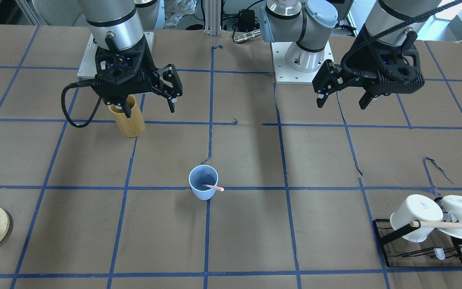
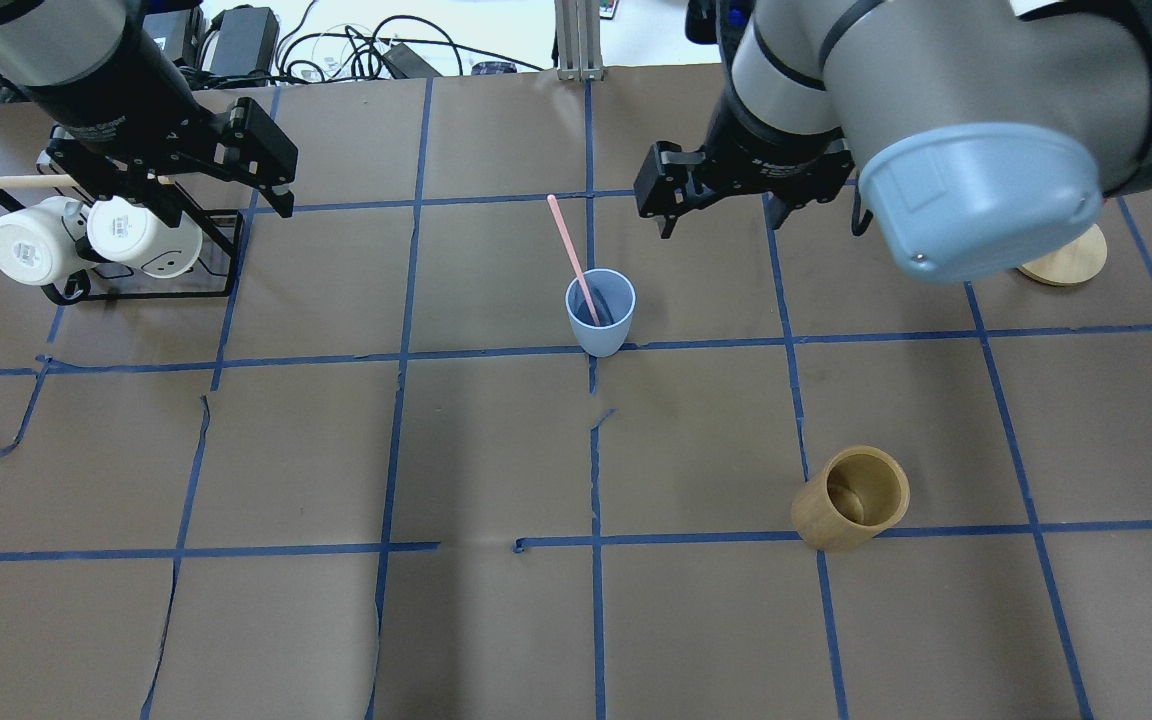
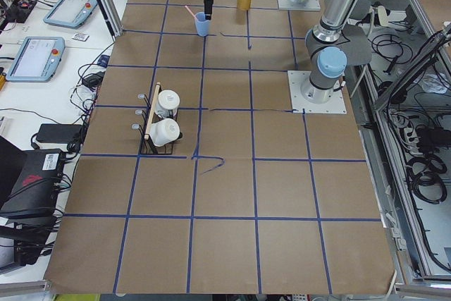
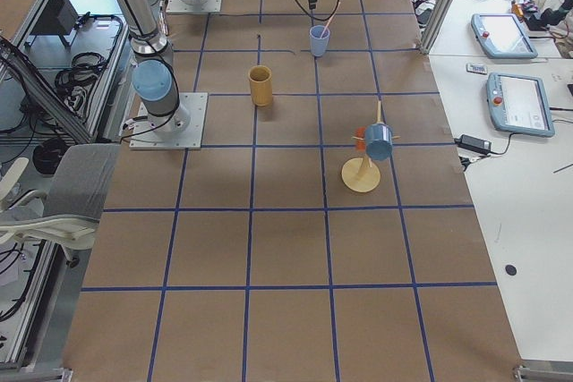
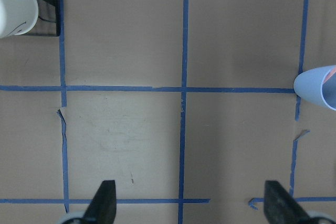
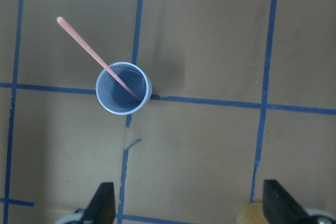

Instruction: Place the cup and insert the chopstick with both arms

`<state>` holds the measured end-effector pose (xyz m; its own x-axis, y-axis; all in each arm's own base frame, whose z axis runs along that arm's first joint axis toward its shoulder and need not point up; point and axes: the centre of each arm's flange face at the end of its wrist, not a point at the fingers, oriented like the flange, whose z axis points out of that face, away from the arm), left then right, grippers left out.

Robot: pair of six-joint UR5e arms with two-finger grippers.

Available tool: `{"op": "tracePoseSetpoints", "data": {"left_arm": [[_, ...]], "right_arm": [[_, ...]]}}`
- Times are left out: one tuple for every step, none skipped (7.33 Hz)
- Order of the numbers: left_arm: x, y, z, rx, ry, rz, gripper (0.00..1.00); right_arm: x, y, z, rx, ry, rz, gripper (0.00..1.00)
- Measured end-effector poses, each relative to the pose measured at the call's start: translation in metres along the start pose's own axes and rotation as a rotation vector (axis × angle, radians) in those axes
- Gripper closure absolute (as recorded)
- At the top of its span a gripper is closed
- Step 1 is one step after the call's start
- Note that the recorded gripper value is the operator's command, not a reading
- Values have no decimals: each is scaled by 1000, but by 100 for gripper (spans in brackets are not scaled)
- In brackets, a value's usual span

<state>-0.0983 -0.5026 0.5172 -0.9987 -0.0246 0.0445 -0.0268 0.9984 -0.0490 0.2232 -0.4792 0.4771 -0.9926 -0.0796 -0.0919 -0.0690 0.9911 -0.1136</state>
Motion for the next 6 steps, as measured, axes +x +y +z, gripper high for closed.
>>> {"op": "tracePoseSetpoints", "data": {"left_arm": [[0, 1, 1, -1, 0, 0, 0], [0, 2, 2, -3, 0, 0, 0], [0, 4, 4, -5, 0, 0, 0], [0, 5, 5, -5, 0, 0, 0], [0, 5, 5, -5, 0, 0, 0], [0, 5, 5, -5, 0, 0, 0]], "right_arm": [[18, 10, -5, -62, 27, 34, 0], [36, 20, -8, -124, 85, 59, 0], [52, 26, -10, -169, 139, 76, 0], [65, 28, -10, -198, 165, 95, 0], [74, 29, -10, -212, 173, 114, 0], [77, 29, -10, -218, 173, 127, 0]]}}
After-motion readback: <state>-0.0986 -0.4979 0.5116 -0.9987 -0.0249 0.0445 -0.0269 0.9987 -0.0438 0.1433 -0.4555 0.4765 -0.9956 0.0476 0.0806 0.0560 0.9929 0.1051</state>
